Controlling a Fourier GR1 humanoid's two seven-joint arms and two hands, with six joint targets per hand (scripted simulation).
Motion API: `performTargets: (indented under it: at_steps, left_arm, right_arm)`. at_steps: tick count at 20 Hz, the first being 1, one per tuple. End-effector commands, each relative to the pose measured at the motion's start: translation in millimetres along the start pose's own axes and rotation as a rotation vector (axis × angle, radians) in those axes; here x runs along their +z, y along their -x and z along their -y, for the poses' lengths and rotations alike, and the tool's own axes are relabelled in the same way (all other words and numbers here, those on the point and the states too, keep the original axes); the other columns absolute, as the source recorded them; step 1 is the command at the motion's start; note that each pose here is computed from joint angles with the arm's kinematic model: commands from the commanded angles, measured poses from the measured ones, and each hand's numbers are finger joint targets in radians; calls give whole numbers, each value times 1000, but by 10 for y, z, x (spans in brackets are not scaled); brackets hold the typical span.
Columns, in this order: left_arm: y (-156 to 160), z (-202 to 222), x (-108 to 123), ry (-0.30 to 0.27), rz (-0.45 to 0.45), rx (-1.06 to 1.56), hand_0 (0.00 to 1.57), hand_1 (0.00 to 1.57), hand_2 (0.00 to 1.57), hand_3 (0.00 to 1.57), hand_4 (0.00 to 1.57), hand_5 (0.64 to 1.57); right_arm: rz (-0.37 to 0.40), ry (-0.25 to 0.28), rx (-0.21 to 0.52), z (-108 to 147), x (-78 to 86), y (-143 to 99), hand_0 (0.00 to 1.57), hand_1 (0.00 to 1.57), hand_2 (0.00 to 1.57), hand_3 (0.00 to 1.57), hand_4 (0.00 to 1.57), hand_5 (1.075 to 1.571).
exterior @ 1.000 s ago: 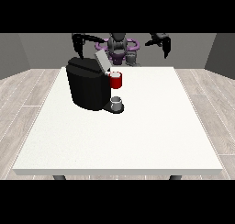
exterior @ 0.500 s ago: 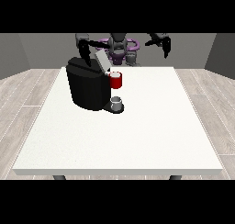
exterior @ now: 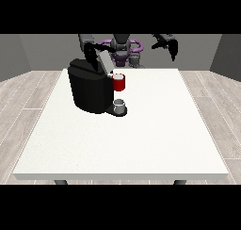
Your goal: Insert the coffee pod into the coffee machine and close the lid
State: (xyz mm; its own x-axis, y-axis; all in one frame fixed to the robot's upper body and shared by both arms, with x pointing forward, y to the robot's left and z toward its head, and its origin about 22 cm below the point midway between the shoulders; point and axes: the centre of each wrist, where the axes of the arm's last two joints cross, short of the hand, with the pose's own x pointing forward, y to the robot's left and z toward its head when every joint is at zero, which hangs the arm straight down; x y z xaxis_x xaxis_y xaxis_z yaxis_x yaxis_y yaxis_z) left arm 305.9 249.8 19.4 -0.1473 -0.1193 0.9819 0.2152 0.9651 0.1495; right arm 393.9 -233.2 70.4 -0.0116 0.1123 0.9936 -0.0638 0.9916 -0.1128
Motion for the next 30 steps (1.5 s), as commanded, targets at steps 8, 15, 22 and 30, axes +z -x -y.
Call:
performTargets:
  at_steps: [8, 15, 22, 30]
  left_arm:
    - [-110, -57, -57, -17, 3, -50, 0, 0, 0, 0, 348, 1571]
    - [-71, 106, -21, 24, 40, -67, 0, 0, 0, 0, 380, 1571]
    - [-124, 173, -96, 69, 33, -63, 0, 0, 0, 0, 383, 1571]
    - [-277, 336, -249, 140, 113, -43, 0, 0, 0, 0, 379, 1571]
  right_arm:
    - [114, -87, 116, -471, -232, -549, 0, 0, 0, 0, 119, 1571]
    - [166, -106, 130, -464, -293, -808, 0, 0, 0, 0, 0, 1571]
    - [217, -87, 249, -473, -305, -1140, 0, 0, 0, 0, 82, 1571]
    - [219, 13, 267, -397, -299, -1494, 0, 0, 0, 0, 96, 1571]
